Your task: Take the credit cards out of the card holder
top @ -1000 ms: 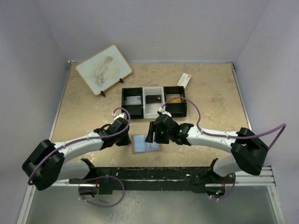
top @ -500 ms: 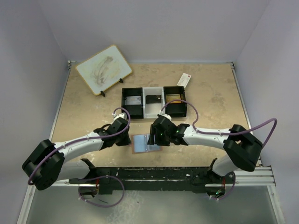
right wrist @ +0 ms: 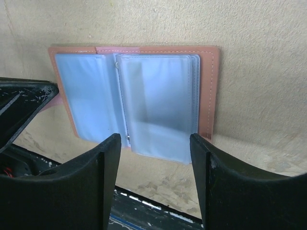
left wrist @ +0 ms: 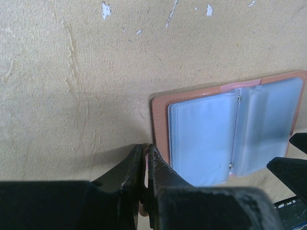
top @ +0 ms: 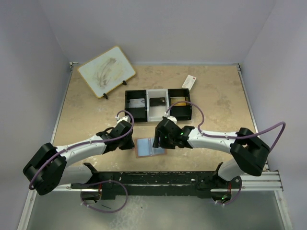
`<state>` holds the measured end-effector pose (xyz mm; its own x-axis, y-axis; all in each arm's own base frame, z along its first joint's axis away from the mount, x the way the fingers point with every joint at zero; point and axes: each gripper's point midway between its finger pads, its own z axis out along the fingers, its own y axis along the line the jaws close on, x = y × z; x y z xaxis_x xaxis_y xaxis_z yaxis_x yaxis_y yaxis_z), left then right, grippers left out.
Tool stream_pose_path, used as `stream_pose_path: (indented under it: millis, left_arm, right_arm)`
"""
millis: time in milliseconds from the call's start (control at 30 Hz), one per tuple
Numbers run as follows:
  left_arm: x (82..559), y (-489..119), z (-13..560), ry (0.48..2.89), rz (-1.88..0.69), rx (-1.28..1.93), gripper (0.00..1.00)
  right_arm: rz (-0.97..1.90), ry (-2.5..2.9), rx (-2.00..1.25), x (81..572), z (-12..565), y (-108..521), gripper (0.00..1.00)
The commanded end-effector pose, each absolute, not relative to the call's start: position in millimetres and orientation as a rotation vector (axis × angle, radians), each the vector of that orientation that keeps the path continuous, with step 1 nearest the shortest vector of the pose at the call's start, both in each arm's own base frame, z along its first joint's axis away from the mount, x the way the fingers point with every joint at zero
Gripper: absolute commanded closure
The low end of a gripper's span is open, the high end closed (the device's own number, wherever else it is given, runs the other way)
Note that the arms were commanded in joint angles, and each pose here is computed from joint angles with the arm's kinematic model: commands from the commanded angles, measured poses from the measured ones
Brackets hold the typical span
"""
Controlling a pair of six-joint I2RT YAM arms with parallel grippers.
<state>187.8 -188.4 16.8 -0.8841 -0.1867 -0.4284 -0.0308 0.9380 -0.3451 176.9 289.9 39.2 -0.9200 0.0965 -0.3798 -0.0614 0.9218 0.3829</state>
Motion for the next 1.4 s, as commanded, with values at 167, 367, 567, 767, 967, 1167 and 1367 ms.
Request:
stream_pose_path:
  millis: [167,367,567,767,967,1167,1367]
  left_arm:
    - [186.2,-190.8,15.0,2.643,-0.450,-0.115,1.00]
    - [185.3,-191.2,13.7,2.647,-0.454,-0.115,1.00]
    - [185.3,-191.9,13.5,2.649,-0.457,-0.113,1.00]
    - [185.5,-192.0,13.5,2.649,-0.457,-0.113,1.00]
    - [186.8,-190.3,15.6,2.637,-0.452,-0.133,1.00]
    - [187.7,-187.3,18.3,2.623,-0.441,-0.142,1.00]
    - [187.4,-186.3,19.1,2.620,-0.440,-0.146,1.00]
  right_arm:
    - [0.616,2.632,-0.004,190.2,46.2,310.3,0.40]
    - [0.658,2.627,-0.038,190.1,49.2,318.4,0.40]
    - [0.834,2.592,-0.103,184.8,62.8,340.6,0.40]
    - [0.970,2.530,-0.161,186.7,79.2,361.9,0.41]
    - [1.090,2.535,-0.249,176.7,84.1,379.1,0.40]
    - [1.290,2.452,-0.360,168.9,102.3,403.5,0.40]
    - [1.344,2.366,-0.329,166.2,133.2,394.6,0.37]
